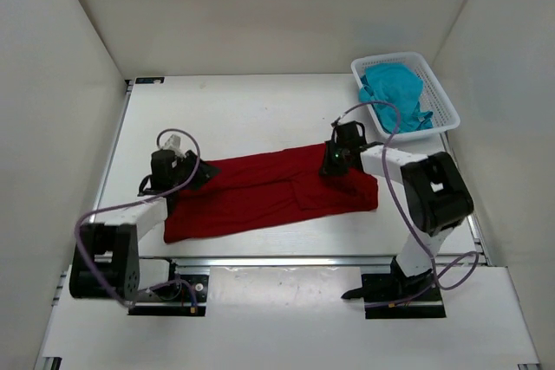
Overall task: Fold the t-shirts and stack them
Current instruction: Rotate the tshirt 90 degrees
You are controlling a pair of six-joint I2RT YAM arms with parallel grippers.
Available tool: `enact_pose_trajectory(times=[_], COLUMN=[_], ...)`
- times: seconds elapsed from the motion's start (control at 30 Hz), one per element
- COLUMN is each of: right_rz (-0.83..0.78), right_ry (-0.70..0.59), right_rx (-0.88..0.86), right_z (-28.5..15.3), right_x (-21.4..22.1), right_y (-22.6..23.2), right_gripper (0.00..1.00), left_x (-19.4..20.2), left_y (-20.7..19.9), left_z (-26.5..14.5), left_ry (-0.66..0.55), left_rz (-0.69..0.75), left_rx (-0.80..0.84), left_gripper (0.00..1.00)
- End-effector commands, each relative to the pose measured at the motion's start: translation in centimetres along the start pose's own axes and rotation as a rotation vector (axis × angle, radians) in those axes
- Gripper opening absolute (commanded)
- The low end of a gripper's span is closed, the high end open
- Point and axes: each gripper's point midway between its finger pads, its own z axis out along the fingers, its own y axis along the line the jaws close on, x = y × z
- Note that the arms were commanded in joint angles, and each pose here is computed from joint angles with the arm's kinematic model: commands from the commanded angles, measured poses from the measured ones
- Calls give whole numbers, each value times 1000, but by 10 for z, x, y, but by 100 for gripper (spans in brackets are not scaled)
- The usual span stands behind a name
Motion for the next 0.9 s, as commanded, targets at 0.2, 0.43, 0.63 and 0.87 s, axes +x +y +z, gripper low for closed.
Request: enact_pose_trajectory(times=[0.2,0.43,0.63,0.87], right_rz=[-76,-92,-385,-374], right_ry=[63,-2,-375,-405], right_rx=[-152,-412,-452,-480], right_z=[82,112,-59,-125], right_x=[-107,-195,-273,-186], right_y=[70,126,205,222], right_gripper=[0,0,31,39], left_x=[-12,-1,7,8], left_y=[-65,-68,-74,-64], left_z=[-34,-40,-38,-47], left_ry=[-74,-7,2,-15], left_rz=[323,368,338,339], left_rx=[61,32,58,45], left_gripper=[42,42,42,42])
